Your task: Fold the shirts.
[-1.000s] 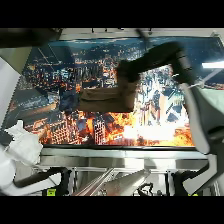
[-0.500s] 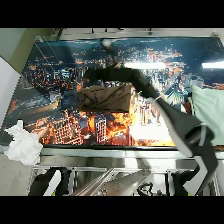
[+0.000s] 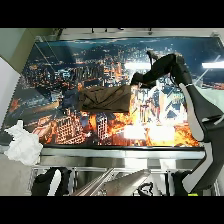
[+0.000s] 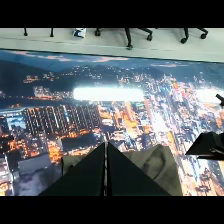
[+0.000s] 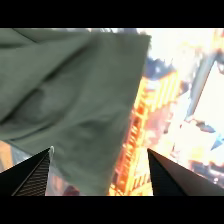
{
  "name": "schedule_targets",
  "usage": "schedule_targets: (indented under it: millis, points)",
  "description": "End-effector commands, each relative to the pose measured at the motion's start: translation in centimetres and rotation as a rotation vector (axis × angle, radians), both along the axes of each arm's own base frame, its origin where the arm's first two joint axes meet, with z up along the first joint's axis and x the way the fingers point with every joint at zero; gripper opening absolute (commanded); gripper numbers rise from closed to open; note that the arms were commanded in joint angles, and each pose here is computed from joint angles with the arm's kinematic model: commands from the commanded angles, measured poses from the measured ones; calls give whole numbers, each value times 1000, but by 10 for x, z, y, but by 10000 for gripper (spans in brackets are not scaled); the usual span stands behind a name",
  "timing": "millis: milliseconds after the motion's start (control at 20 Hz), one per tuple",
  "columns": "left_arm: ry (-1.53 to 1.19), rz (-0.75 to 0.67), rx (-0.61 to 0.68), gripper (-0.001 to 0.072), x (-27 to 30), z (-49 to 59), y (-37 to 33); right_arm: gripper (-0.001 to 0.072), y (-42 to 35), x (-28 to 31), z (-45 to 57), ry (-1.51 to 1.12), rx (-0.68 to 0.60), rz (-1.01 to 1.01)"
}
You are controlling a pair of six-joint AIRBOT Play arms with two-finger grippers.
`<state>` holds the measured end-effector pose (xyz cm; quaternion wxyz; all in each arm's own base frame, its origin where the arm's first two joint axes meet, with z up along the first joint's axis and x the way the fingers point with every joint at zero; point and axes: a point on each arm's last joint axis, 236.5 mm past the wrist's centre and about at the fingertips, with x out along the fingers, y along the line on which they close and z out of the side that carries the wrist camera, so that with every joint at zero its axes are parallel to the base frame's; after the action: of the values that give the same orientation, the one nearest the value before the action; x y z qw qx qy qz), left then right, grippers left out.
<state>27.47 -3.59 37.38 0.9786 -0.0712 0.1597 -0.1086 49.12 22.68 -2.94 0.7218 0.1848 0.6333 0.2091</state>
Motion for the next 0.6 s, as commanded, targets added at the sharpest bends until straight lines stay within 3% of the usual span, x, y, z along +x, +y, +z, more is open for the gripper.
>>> schedule_targets:
  millis: [0, 250, 300, 350, 450, 500, 550]
  points:
    - [5, 1, -3, 14, 0, -5, 0, 654, 18, -16, -45, 162, 76, -14]
    - [24, -7, 1, 14, -2, -10, -1, 614, 62, -32, -71, 220, 148, 30]
    - [27, -10, 1, 14, -2, -10, -2, 552, 69, -32, -74, 214, 152, 30]
    - [31, -11, 1, 14, -2, -11, -2, 430, 77, -31, -74, 200, 167, 36]
    - [32, -12, 1, 14, -3, -12, -2, 80, 89, -27, -65, 144, 218, 75]
    - [34, -13, 1, 14, -3, -12, -2, 17, 91, -23, -60, 125, 231, 74]
    - [36, -14, 2, 14, -3, -12, -3, 16, 91, -18, -54, 106, 234, 75]
